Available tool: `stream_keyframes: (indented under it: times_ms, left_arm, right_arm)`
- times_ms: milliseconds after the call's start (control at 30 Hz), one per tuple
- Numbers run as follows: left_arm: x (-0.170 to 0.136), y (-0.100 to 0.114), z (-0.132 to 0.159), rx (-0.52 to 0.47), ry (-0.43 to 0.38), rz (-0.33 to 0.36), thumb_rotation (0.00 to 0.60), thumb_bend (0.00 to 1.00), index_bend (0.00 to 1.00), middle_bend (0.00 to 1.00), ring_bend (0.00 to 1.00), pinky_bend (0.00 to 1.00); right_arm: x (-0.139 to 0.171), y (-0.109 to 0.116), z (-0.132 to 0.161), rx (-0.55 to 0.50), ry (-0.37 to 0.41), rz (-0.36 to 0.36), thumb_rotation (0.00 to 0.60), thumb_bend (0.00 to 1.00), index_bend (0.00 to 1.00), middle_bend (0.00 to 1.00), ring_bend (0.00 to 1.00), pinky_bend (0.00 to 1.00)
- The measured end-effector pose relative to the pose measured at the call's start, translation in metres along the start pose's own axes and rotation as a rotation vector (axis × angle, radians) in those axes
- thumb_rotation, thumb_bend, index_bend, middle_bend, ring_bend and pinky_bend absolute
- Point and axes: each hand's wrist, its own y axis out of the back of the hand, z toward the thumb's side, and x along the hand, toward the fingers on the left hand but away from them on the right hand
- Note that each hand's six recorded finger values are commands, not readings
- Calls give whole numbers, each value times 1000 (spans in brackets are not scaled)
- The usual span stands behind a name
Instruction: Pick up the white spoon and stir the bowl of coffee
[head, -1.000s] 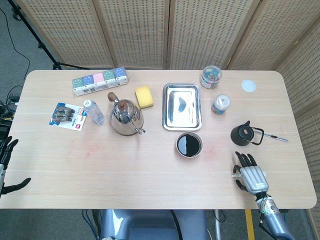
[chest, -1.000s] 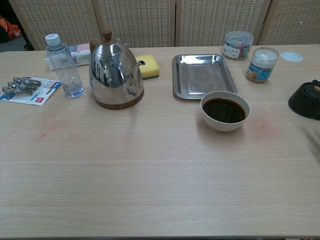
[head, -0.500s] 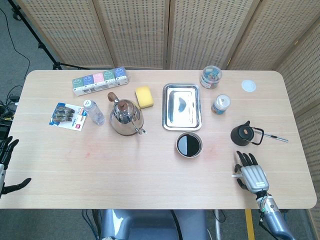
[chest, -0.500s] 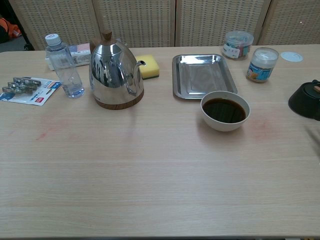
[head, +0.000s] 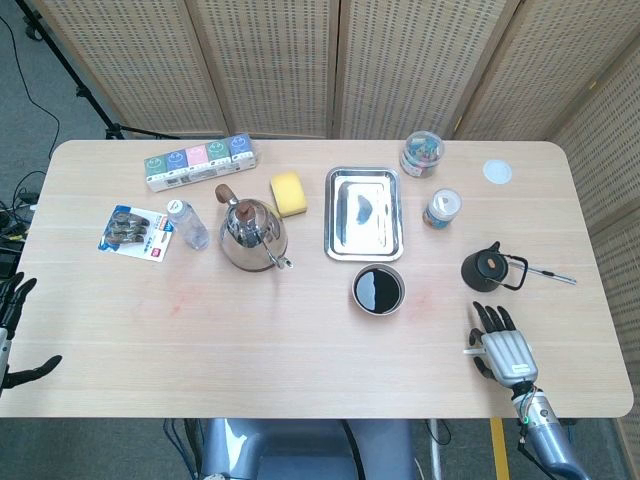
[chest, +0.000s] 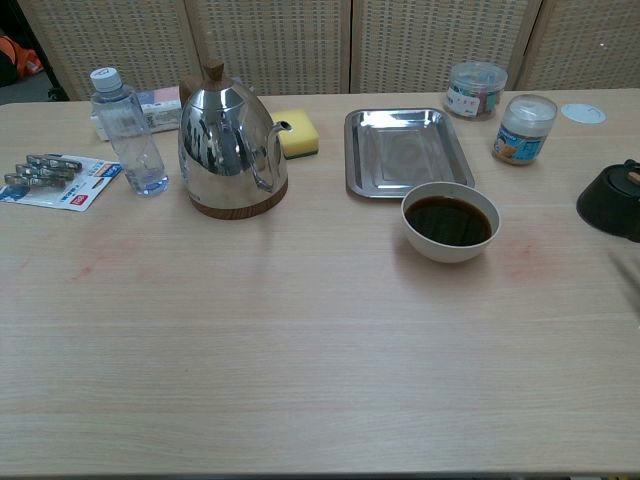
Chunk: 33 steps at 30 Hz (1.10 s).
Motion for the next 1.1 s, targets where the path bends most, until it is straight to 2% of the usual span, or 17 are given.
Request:
stream_keyframes:
  times_ms: [667, 933, 1100]
  left_arm:
    - [0, 3, -3, -15, 5, 6, 600, 0, 0, 0, 0, 0]
    - [0, 3, -3, -13, 4, 4, 600, 0, 0, 0, 0, 0]
    - [0, 3, -3, -12, 4, 3, 600, 0, 0, 0, 0, 0]
  right_arm:
    - [-1, -6, 0, 10, -5, 13, 600, 388, 453, 0, 0, 0]
    - [-2, -6, -1, 14, -7, 18, 600, 390, 477, 0, 0, 0]
    - [-2, -6, -2, 16, -8, 18, 600, 428, 513, 0, 0, 0]
